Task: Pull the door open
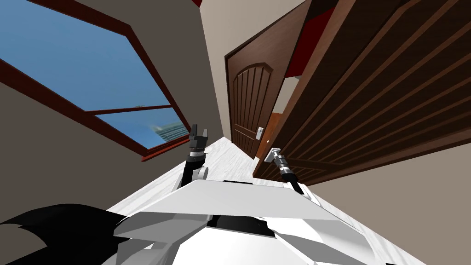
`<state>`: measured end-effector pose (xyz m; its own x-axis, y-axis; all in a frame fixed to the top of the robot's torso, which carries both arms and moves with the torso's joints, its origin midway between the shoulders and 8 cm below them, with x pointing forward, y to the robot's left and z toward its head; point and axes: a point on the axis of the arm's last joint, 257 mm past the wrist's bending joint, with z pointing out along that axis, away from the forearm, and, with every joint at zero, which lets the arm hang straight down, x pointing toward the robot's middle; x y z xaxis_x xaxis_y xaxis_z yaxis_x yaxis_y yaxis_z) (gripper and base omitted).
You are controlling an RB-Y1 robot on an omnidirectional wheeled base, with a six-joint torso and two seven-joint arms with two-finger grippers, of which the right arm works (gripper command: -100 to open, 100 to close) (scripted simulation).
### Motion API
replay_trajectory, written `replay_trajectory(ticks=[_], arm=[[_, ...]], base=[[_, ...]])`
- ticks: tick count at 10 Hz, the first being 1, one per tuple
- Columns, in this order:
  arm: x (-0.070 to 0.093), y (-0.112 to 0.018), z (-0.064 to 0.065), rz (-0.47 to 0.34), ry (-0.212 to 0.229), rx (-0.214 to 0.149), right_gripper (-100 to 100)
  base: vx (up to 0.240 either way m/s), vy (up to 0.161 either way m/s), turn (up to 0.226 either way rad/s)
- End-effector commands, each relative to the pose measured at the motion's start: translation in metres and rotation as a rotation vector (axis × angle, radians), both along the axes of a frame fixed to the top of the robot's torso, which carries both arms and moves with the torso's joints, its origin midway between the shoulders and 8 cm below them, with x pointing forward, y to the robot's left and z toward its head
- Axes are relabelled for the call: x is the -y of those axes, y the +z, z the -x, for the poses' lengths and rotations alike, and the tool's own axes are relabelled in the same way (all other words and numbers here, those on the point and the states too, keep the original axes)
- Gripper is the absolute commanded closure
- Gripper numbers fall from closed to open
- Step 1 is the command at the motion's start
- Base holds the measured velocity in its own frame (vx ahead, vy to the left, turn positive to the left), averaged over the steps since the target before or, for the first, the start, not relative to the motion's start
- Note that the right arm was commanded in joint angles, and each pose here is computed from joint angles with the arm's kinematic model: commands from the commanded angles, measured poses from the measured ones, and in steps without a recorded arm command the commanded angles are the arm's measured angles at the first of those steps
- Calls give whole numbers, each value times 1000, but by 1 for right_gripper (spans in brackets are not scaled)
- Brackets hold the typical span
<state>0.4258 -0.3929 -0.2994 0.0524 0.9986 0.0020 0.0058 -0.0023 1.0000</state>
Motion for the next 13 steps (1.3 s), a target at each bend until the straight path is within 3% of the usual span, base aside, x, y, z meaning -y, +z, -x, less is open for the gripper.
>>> replay_trajectory(ticks=[1,8,9,13], arm=[[1,1,6,2,16,3,100],[0,3,36,2,103,6,100],[-3,2,32,2,98,3,100],[-1,1,50,2,142,3,100]], base=[[-156,-5,135],[-227,-89,141],[-92,-17,10],[-197,-82,141]])
